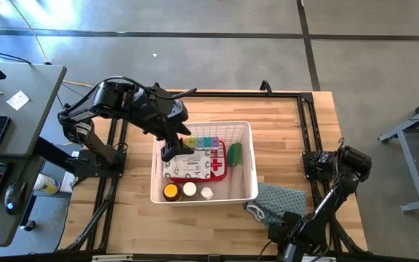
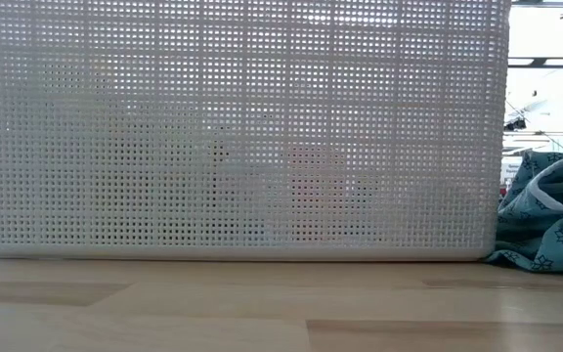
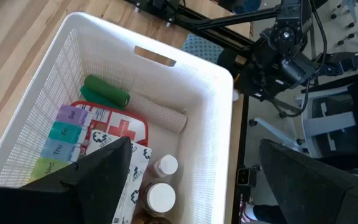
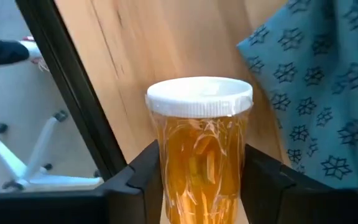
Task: Pick & place medical supplies in basket/bin
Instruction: Put the orange pill bottle into the white container
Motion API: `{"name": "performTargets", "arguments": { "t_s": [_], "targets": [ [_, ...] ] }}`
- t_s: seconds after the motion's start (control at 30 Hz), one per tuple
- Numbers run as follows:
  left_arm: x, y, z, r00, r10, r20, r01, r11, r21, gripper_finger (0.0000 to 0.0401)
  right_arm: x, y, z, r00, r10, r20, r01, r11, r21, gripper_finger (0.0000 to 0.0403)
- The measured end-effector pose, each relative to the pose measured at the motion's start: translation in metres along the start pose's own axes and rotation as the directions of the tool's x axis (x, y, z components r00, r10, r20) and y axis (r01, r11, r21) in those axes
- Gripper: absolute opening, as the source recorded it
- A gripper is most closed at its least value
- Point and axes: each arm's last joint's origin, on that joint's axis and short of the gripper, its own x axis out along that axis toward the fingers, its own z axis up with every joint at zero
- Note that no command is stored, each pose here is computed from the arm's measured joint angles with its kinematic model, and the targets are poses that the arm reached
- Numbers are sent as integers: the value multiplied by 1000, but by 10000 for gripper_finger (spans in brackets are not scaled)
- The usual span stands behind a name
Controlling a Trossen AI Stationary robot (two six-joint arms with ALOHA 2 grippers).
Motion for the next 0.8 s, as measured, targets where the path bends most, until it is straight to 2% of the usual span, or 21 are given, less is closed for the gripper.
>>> {"name": "performTargets", "arguments": {
  "t_s": [0.17, 0.3, 0.37, 0.43, 0.5, 0.6, 0.7, 0.8],
  "targets": [
    [0, 0, 0, 1000, 0, 0, 0, 1000, 0, 385, -25, -2, 13, 995, 74, 62, -79, 994, 79, 159],
    [0, -1, 2, 1000, -18, 22, 18, 1000, 3, 385, -65, -7, 20, 969, 170, 179, -188, 978, 92, 165],
    [-5, -6, 9, 990, -99, 97, 98, 995, 20, 385, -88, -13, 24, 947, 210, 243, -243, 963, 117, 164],
    [-12, -18, 18, 954, -227, 196, 219, 974, 62, 385, -109, -21, 27, 921, 238, 309, -298, 940, 165, 161],
    [-23, -28, 25, 894, -348, 282, 326, 937, 126, 385, -131, -28, 30, 875, 283, 394, -369, 915, 163, 161],
    [-31, -40, 31, 810, -478, 340, 417, 877, 238, 385, -164, -37, 35, 771, 354, 530, -455, 888, 69, 165],
    [-32, -41, 33, 799, -490, 348, 411, 868, 278, 385, -189, -51, 44, 676, 363, 641, -474, 880, 1, 167],
    [-22, -37, 35, 823, -462, 330, 390, 883, 262, 385, -207, -67, 59, 612, 349, 710, -465, 885, -34, 165]
  ]
}}
